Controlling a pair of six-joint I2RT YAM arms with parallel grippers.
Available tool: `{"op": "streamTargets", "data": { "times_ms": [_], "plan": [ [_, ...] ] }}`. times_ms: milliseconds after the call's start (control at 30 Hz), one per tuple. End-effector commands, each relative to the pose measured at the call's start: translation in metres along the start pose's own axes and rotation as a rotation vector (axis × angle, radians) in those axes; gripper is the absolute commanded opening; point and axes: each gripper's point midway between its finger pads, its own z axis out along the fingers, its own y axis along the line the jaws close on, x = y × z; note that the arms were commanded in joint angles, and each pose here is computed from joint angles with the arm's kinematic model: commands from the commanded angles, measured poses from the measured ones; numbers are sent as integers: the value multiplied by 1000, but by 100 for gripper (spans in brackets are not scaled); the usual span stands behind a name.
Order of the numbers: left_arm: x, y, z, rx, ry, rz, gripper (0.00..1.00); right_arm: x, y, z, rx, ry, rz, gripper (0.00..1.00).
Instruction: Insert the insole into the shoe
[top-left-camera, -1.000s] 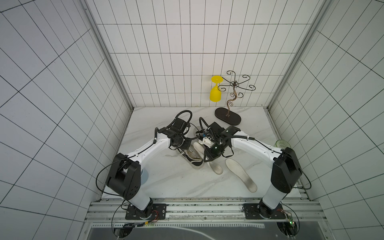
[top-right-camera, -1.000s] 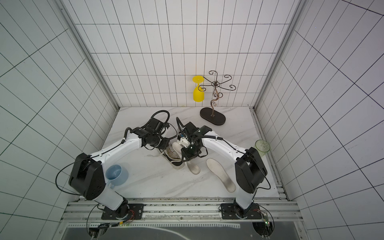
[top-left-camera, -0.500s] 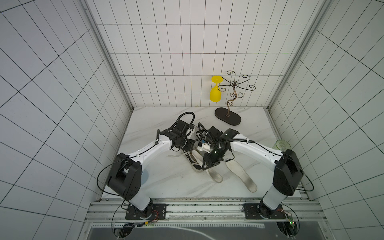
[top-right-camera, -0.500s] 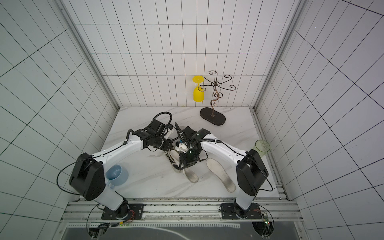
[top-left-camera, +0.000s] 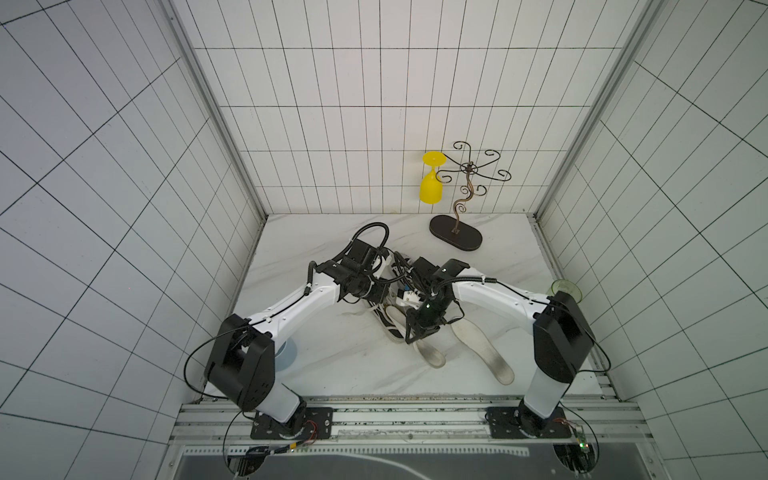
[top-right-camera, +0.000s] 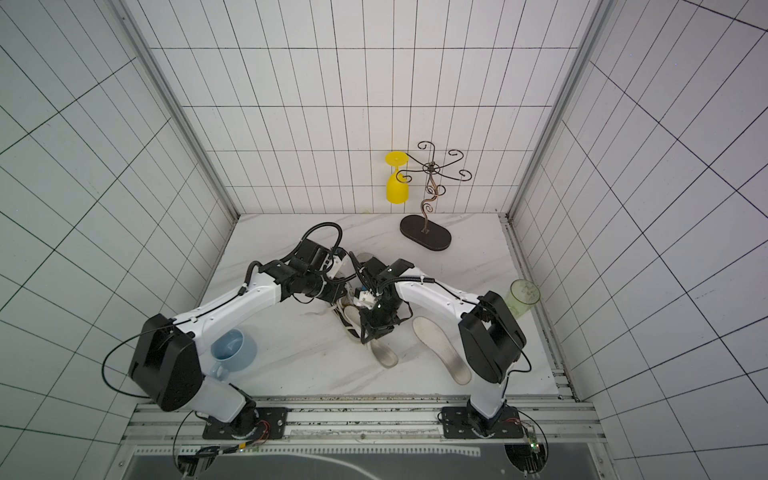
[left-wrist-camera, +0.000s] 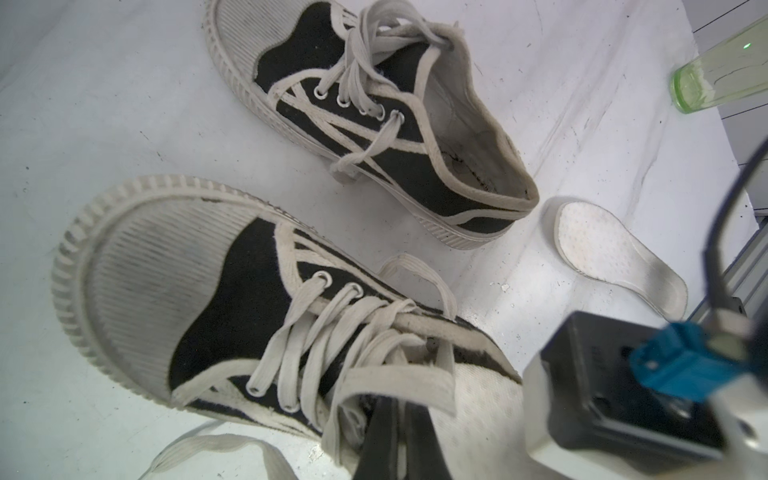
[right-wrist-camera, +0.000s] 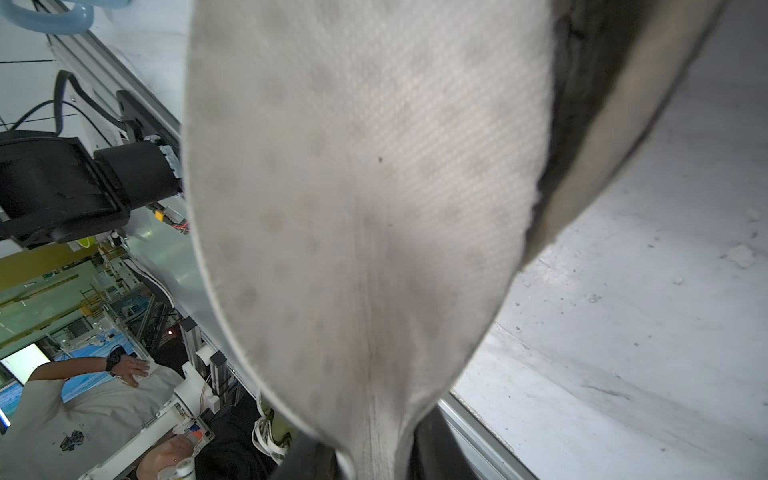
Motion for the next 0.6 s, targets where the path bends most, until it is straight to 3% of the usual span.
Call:
{"op": "streamTargets", "data": {
  "times_ms": [0, 267, 567],
  "plan": [
    [-7, -24, -10, 68, -35, 61, 0, -3, -15, -6, 53, 11, 53, 29],
    [4, -32, -6, 98, 31, 49, 0, -32, -27, -19, 141, -21, 46, 29],
    [12, -27, 9, 104, 90, 20, 0, -78, -24, -35, 217, -124, -67, 30]
  ]
}}
